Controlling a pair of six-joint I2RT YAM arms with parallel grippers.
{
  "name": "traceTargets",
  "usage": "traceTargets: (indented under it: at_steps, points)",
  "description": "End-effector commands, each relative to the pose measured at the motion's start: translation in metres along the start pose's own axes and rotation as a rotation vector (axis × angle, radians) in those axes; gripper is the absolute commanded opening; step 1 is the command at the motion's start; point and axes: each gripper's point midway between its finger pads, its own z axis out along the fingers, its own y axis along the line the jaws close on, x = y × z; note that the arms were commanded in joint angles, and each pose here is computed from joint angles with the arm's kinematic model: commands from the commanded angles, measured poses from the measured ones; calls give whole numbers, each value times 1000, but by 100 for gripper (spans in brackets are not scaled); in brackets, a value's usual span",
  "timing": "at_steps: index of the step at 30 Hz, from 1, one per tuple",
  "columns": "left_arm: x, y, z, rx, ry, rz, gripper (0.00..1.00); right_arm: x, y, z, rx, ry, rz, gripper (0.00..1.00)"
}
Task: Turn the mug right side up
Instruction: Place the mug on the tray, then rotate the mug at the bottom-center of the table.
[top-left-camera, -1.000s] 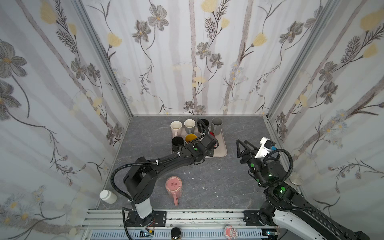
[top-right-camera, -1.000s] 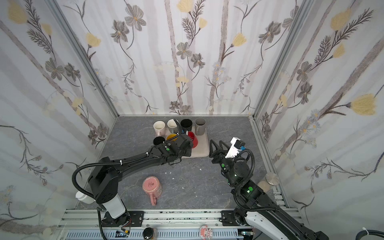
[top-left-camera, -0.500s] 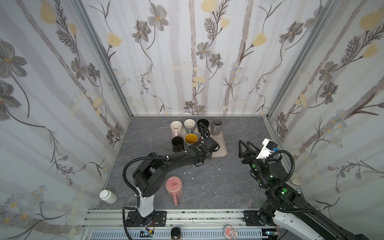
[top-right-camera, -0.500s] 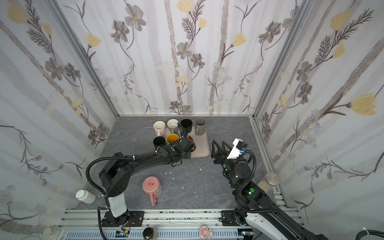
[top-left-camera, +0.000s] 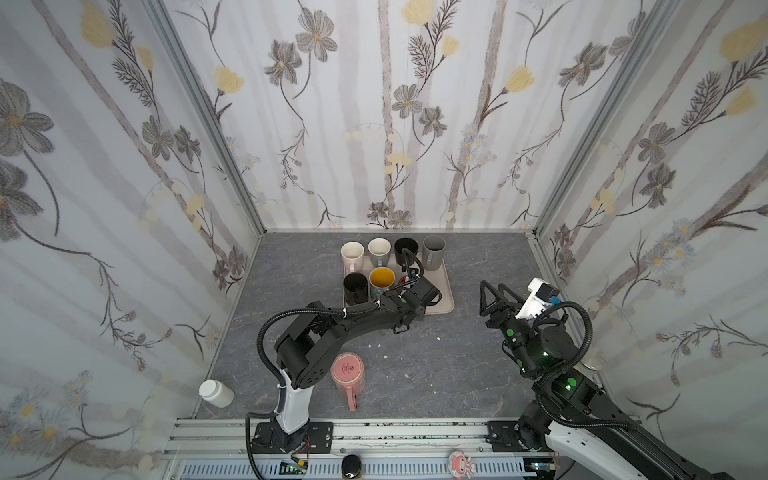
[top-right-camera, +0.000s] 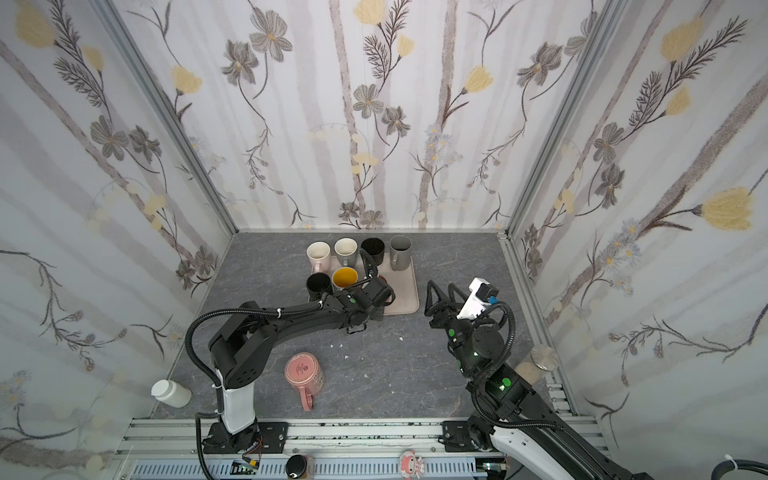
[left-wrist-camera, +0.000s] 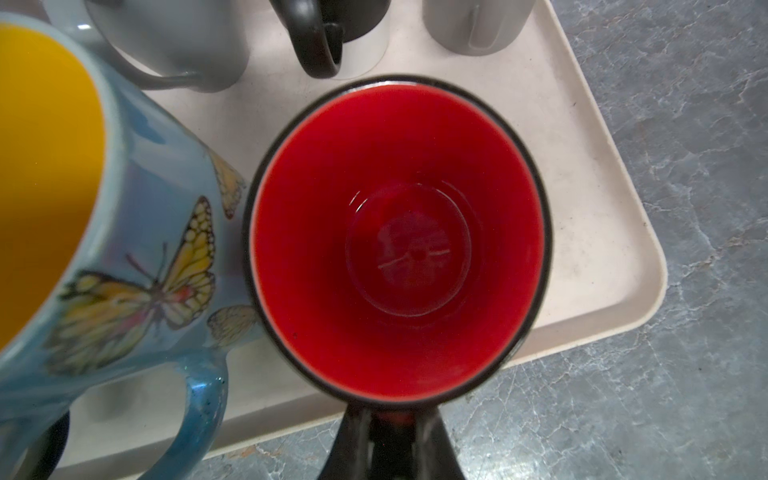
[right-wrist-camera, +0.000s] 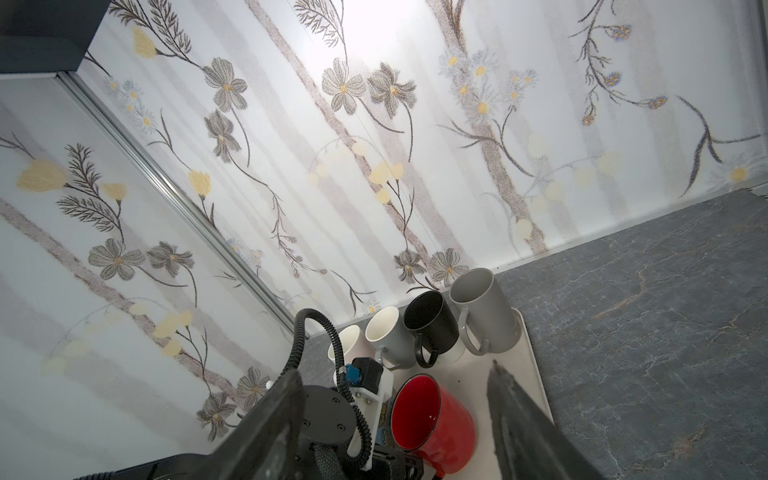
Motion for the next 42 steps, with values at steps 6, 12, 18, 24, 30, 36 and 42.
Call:
traceTargets:
  at_steps: [6,12,18,24,30,36,42]
  points:
    - [-8,4,-8,-8,-47,-35,32,0,-2,1,11,-2,0,75]
    - [-19,13,-26,-10,-95,-66,45,3,-1,1,11,18,-3,78]
    - [-61,15,-87,103,-244,-155,58,32,0,5,-18,126,-34,79]
    - [-91,39,-148,139,-391,-219,78,86,30,9,-214,338,-85,76]
    - [-92,93,-182,65,-482,-303,100,177,73,-9,-380,590,-149,76]
    - [-83,154,-212,-37,-568,-413,100,246,111,-37,-448,723,-317,86]
    - [-77,182,-241,-63,-643,-449,100,296,140,-58,-489,758,-517,100]
